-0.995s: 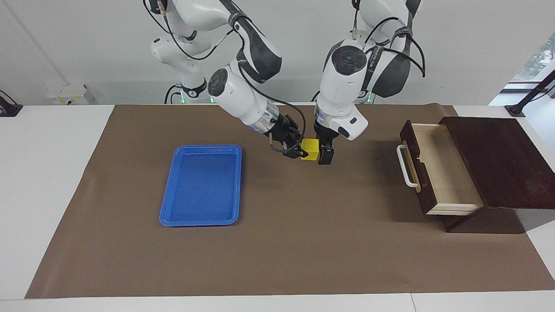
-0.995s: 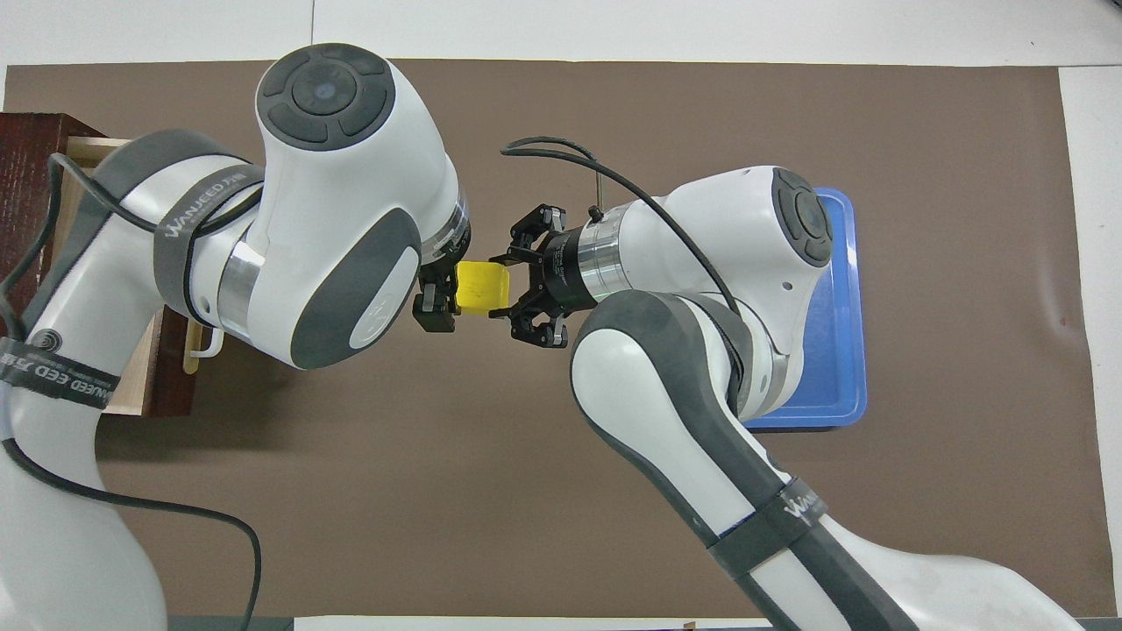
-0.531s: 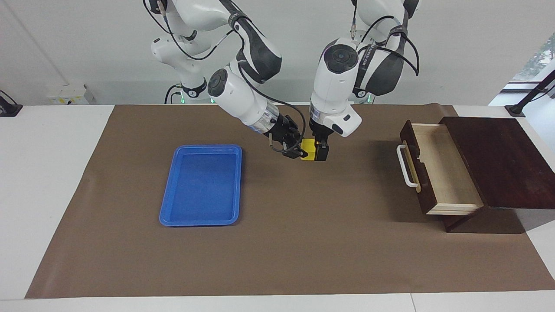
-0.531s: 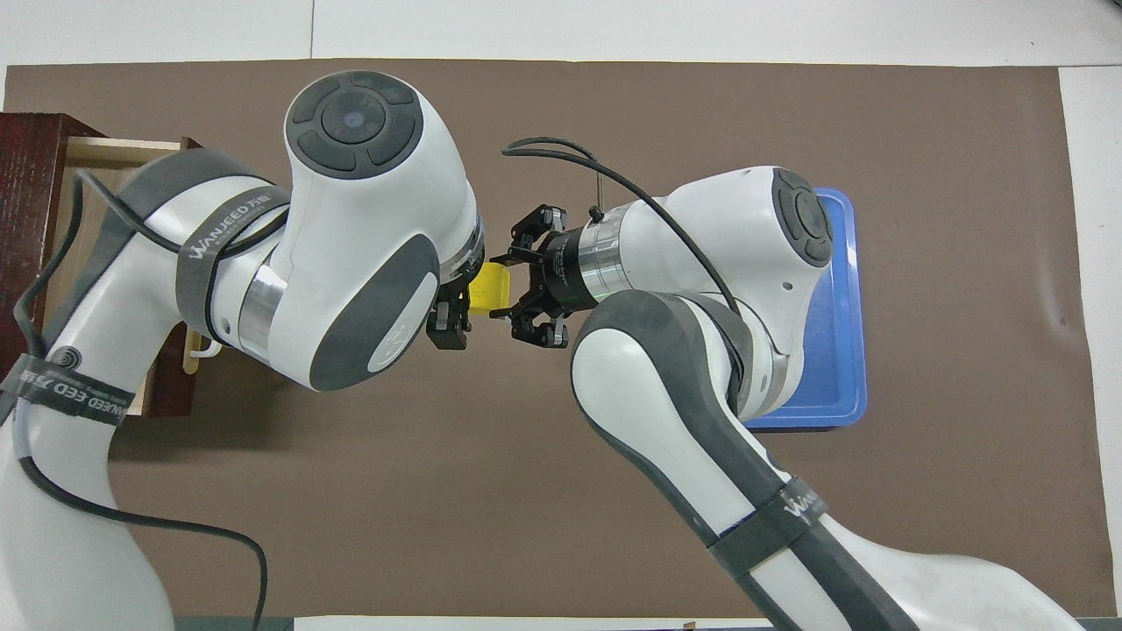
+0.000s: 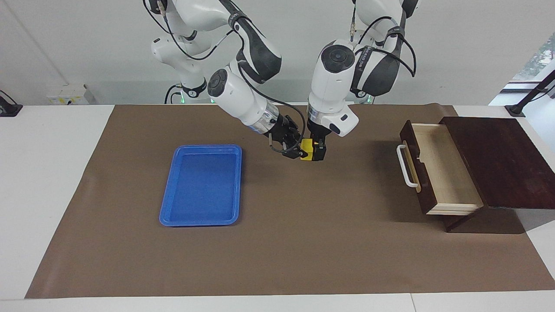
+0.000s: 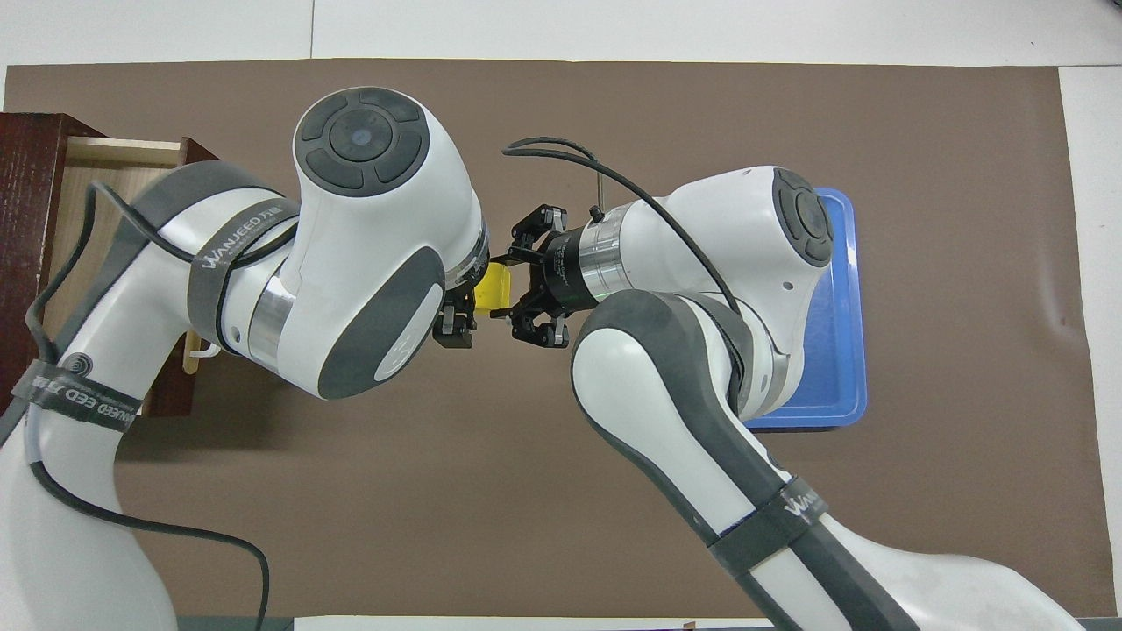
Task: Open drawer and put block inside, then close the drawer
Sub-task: 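Open and withdraw the right gripper while the left gripper holds the block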
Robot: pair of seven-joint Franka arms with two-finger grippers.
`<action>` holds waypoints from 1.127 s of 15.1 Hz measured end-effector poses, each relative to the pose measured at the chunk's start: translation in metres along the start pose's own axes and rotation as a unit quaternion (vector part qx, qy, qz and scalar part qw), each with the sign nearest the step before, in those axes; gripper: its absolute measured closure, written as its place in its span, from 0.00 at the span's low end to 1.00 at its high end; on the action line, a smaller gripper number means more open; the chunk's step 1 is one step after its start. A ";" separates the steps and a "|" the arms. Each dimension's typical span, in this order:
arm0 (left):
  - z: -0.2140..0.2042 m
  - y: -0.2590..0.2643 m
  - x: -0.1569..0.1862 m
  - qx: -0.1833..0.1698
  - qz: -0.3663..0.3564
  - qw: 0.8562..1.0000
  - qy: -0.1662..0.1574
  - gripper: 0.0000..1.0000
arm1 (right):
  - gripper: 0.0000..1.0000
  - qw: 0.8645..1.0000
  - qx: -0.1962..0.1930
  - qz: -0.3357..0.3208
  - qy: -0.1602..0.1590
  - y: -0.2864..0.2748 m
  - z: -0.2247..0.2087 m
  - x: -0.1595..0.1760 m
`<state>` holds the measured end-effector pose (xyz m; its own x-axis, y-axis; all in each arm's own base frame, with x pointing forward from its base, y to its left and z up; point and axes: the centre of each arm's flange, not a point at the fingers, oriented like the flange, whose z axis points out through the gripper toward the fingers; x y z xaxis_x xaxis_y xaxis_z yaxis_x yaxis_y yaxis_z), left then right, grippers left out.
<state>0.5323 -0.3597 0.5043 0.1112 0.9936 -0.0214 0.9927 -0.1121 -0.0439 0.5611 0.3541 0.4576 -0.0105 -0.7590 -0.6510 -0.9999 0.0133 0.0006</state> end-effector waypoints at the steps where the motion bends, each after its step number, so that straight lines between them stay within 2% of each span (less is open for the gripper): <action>1: -0.001 0.000 0.000 -0.001 0.000 1.000 -0.001 0.23 | 0.45 1.000 0.000 0.000 0.000 0.000 0.000 0.000; 3: -0.002 -0.001 -0.001 -0.004 0.002 1.000 0.000 0.45 | 0.45 1.000 0.001 0.001 -0.001 -0.001 0.000 0.001; 12: -0.004 0.000 0.001 -0.006 0.008 1.000 0.000 0.45 | 0.44 1.000 0.002 0.011 -0.009 -0.001 0.000 0.001; 13: -0.004 0.000 0.002 -0.006 0.007 1.000 0.000 0.45 | 0.39 1.000 0.005 0.026 -0.012 -0.001 -0.001 0.000; 17: -0.004 0.001 0.004 -0.005 0.007 1.000 0.001 0.45 | 0.01 0.999 0.011 0.050 -0.017 -0.004 -0.005 0.001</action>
<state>0.5338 -0.3558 0.5078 0.1258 0.9919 -0.0195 0.9914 -0.1264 -0.0329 0.5655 0.3501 0.4613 -0.1103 -0.7302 -0.6743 -0.9934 0.1030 0.0509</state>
